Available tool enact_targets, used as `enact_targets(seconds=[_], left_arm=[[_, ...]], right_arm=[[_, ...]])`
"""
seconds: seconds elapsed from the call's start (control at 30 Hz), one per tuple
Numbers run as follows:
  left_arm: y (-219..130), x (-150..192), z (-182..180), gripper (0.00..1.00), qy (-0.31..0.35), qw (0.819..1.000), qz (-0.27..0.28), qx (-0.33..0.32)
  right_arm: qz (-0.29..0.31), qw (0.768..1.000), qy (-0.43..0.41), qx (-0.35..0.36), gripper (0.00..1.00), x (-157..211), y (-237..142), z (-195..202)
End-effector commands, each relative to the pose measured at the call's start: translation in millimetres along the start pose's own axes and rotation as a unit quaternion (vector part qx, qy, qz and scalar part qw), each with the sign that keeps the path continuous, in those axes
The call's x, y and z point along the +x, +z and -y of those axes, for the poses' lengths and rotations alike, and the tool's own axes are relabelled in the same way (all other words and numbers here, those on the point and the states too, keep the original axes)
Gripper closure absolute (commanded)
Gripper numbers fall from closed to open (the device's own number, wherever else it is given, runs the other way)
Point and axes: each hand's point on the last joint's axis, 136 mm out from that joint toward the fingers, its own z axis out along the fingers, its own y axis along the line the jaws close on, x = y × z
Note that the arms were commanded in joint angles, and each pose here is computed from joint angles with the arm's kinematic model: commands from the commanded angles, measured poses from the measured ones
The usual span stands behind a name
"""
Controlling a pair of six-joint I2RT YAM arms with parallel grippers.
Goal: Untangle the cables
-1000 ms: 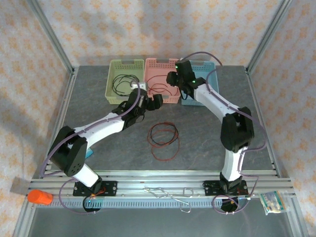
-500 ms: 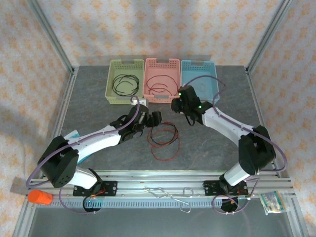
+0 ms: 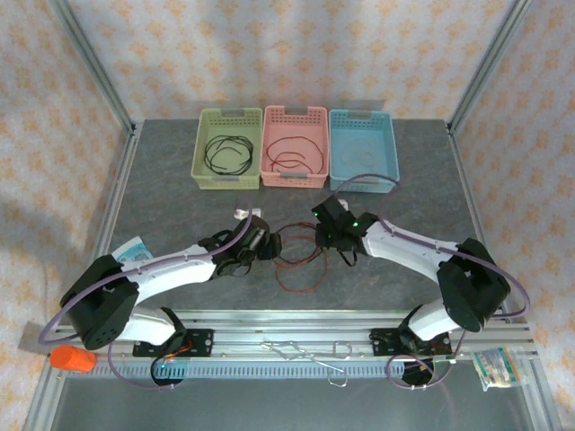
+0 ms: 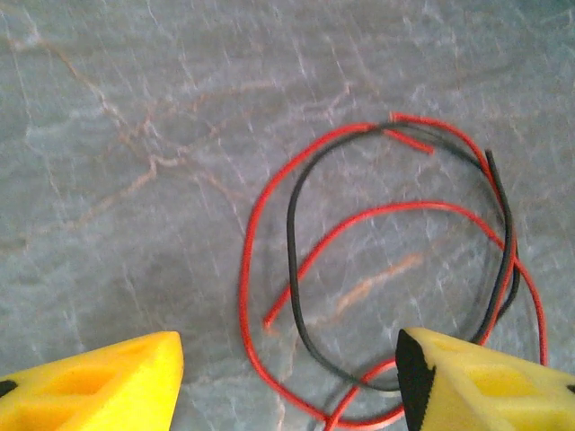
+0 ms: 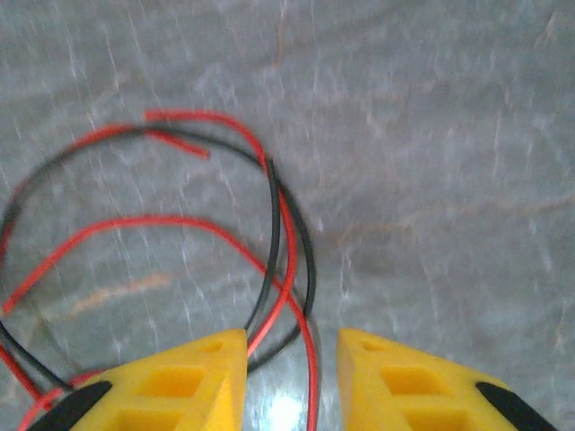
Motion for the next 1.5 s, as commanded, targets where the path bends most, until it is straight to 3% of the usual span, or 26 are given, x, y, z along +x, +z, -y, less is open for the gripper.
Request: enact_targets(seconds=[0.0, 0.33, 1.17, 1.47], left_arm=[[-9, 15, 5, 0.34, -0.003, 1.0, -0.002, 0.012], [-33, 31, 13, 0.35, -0.033, 0.996, 0.026, 0.073], [-34, 19, 23, 0.35, -0.02, 0.996, 0.044, 0.074], [-31, 14, 30, 0.35, -0.009, 0.996, 0.043, 0.072]], right_arm=[[-0.019, 0.999, 0.017, 0.043, 0.69, 24, -8, 15], [-0.043, 0.998, 0.019, 0.04, 0.7, 47, -5, 8], [-0.073, 0.995, 0.002, 0.064, 0.74, 62, 32, 9], [-0.074, 0.994, 0.004, 0.076, 0.81, 68, 38, 17]])
